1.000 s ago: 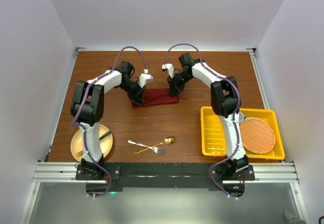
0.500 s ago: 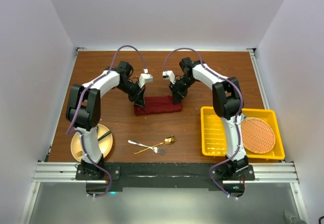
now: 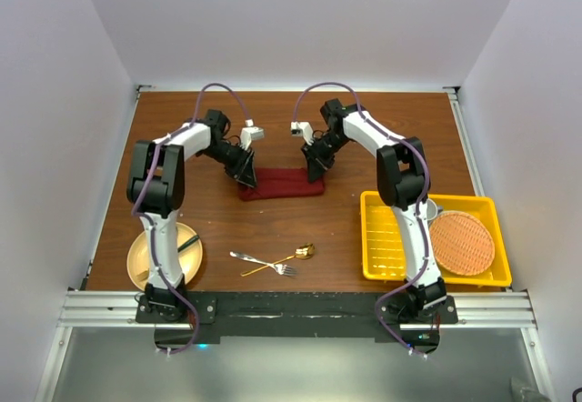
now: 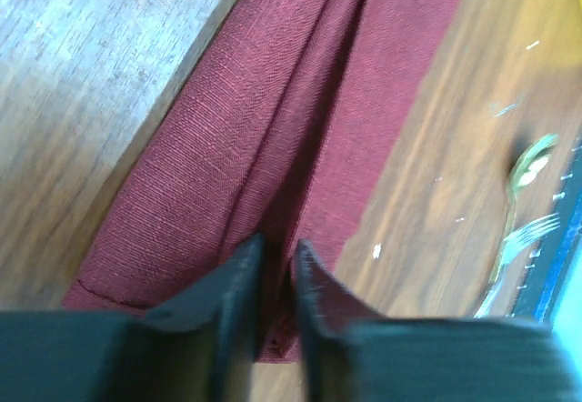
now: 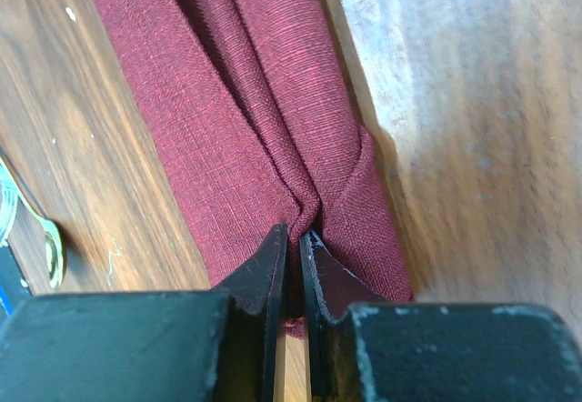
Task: Fold the napkin into a case and place the utensils inside
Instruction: Fold the 2/3-rectangle-folded napkin at the center of the board, then pick up the top corner of the smaller rectangle folded napkin from the folded napkin.
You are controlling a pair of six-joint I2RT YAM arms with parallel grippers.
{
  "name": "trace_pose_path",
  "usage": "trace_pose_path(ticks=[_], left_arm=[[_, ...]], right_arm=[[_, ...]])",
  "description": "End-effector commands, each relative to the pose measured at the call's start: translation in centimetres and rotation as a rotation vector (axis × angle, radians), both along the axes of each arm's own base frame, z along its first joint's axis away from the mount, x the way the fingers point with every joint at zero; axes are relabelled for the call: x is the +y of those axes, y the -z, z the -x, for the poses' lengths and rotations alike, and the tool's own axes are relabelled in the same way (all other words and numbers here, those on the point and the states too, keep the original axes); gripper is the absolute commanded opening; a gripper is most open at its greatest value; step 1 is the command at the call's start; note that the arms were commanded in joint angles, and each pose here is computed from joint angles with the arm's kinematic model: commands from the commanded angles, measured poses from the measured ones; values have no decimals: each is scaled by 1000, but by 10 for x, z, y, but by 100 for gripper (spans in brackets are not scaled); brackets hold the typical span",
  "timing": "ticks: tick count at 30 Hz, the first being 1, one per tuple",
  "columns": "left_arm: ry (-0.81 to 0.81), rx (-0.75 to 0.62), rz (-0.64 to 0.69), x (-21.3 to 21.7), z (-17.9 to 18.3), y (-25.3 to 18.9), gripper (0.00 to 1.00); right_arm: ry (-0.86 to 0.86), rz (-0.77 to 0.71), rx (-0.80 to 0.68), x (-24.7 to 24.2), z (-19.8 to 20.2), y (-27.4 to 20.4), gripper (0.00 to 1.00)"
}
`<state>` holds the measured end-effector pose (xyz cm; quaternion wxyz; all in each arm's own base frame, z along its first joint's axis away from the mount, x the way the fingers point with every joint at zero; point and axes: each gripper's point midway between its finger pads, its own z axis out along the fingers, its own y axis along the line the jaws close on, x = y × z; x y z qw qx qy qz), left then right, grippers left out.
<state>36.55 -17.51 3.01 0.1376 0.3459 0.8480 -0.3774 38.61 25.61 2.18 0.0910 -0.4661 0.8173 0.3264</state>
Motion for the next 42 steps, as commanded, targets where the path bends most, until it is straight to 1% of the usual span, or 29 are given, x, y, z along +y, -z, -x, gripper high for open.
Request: trace_pose_path(ticks=[1, 2, 3, 4, 5, 6, 7, 8, 9, 10, 11, 12, 14, 15, 17, 21, 22, 24, 25, 27, 28, 29, 31, 32, 34, 35, 36, 39, 42], left_arm=[[-79, -129, 97, 9, -27, -38, 40], [-97, -131, 110, 11, -22, -40, 43], [-108, -199, 130, 13, -24, -63, 49], [-121, -262, 149, 18, -30, -74, 51], [-134, -255, 147, 21, -21, -72, 53], [-131, -300, 148, 23, -17, -86, 55], [-123, -325, 125, 27, -13, -86, 55], [-124, -312, 106, 30, -2, -79, 55], [-124, -341, 94, 32, 3, -86, 58], [-134, -359, 58, 37, 4, -82, 58], [-144, -343, 33, 40, 13, -71, 58], [-148, -375, 20, 41, 13, -74, 58], [-170, -365, -30, 47, 17, -62, 59], [-169, -373, -35, 44, 16, -61, 68], [-181, -370, -55, 43, 17, -56, 72], [-157, -402, -118, 33, 18, -48, 74], [-181, -424, -154, 35, 13, -46, 73], [-166, -439, -181, 28, 14, -40, 70], [-186, -441, -216, 30, 12, -35, 68], [-185, -437, -231, 26, 10, -29, 63], [-213, -434, -253, 29, 4, -28, 60], [-221, -421, -263, 30, 2, -23, 54], [-243, -423, -290, 35, -5, -21, 48], [-248, -417, -296, 37, -8, -17, 44], [-283, -408, -301, 41, -17, -17, 40], [-292, -382, -314, 45, -18, -9, 36], [-304, -367, -319, 49, -20, -7, 35], [-337, -334, -308, 52, -27, 0, 28], [-346, -292, -284, 48, -27, 6, 17]], right_arm=[[37, 108, 6, -14, -8, 29, 0], [40, 111, 8, -15, -8, 30, 0], [45, 113, 5, -15, -9, 31, 0], [50, 115, 10, -16, -8, 33, 0], [53, 113, 11, -15, -8, 33, 0], [55, 112, 13, -15, -7, 33, 0], [59, 113, 17, -15, -6, 34, 0], [58, 113, 21, -15, -6, 34, 0], [57, 112, 21, -15, -5, 35, 0], [57, 113, 19, -15, -5, 34, 0], [58, 114, 22, -16, -5, 34, 0], [56, 110, 24, -14, -4, 34, 0], [56, 111, 26, -15, -4, 34, 0], [54, 108, 23, -15, -4, 34, 0], [53, 113, 24, -16, -4, 35, 0], [47, 116, 17, -17, -5, 34, 0], [43, 117, 17, -16, -4, 34, 0], [44, 115, 18, -17, -4, 34, 0], [43, 116, 15, -17, -5, 33, 0], [41, 116, 14, -17, -4, 34, 0], [40, 115, 12, -17, -4, 33, 0], [39, 116, 11, -17, -5, 34, 0], [34, 120, 5, -18, -5, 34, 0], [31, 121, 0, -19, -6, 34, 0], [25, 126, -6, -19, -6, 36, 0], [24, 128, -10, -20, -7, 36, 0], [20, 129, -15, -19, -8, 36, 0], [14, 132, -24, -21, -9, 37, 0], [9, 134, -27, -21, -9, 38, 0]])
